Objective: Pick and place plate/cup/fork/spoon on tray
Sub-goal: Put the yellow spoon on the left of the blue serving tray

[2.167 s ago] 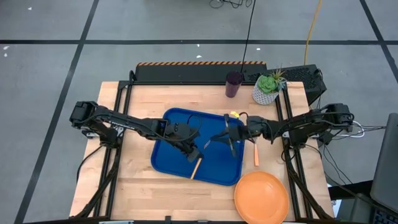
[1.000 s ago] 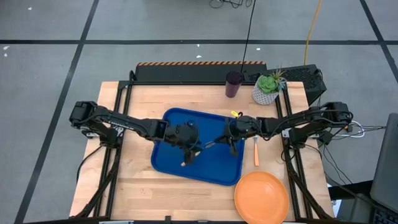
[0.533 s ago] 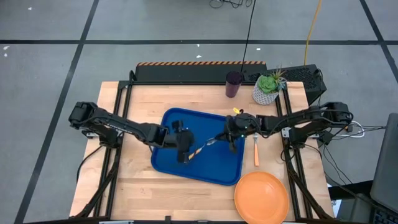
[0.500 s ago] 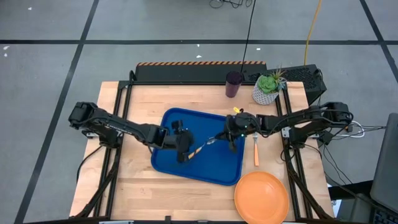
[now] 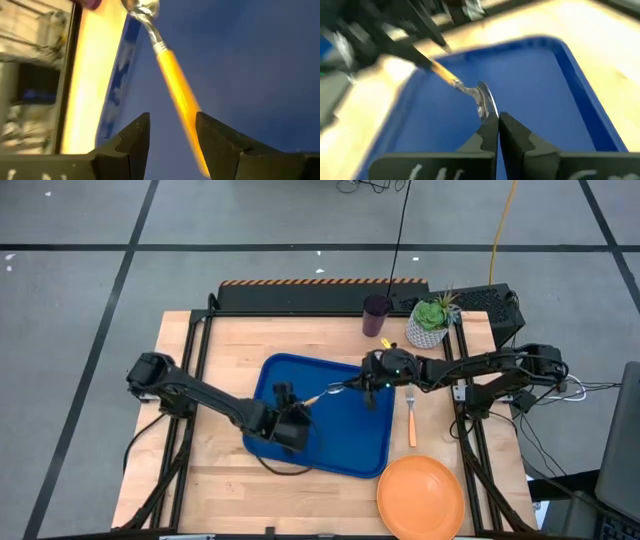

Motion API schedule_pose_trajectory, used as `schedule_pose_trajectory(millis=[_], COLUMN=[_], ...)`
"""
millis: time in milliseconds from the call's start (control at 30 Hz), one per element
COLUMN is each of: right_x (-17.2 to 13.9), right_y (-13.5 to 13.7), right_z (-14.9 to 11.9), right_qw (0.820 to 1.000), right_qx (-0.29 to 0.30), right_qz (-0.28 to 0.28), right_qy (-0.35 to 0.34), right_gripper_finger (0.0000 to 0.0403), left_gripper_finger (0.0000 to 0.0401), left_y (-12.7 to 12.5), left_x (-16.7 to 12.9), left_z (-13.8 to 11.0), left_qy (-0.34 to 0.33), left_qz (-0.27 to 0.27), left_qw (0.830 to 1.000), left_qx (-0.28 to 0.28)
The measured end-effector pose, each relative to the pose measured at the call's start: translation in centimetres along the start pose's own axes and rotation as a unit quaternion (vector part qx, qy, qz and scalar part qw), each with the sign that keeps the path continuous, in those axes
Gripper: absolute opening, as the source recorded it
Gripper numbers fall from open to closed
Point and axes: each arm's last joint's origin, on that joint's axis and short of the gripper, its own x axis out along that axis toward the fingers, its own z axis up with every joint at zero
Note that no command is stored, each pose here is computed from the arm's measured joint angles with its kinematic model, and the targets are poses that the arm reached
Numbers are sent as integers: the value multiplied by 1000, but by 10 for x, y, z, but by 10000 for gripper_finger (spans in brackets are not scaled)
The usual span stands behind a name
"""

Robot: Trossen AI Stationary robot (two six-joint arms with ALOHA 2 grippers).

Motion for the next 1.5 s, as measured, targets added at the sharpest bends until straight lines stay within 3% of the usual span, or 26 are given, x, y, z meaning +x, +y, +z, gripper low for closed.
schedule_pose_trajectory(millis=[167, 467, 567, 700, 967, 1300, 1500], right_x=[0, 0, 0, 0, 1, 0, 0], right_y=[3, 7, 8, 8, 8, 6, 0], right_z=[5, 4, 4, 4, 3, 3, -4], right_qw=[999, 999, 999, 999, 999, 999, 1000], right_qx=[17, 25, 26, 20, 11, -1, 2], right_qz=[31, 38, 40, 42, 43, 35, 19], right_qy=[-18, -16, -18, -18, -17, -15, 24], right_gripper_finger=[0, 0, 0, 1, 13, 95, 160], left_gripper_finger=[163, 162, 127, 29, 15, 12, 12], left_y=[-6, 7, 11, 14, 14, 8, 10], left_x=[7, 14, 18, 20, 20, 19, 19], left_z=[17, 24, 20, 17, 16, 14, 7], left_qy=[10, 39, 61, 89, 98, 134, 186], left_qz=[41, 61, 58, 40, 18, -62, -62], left_qw=[999, 997, 996, 994, 993, 981, 957], left_qx=[3, -7, -35, -52, -66, -126, -216])
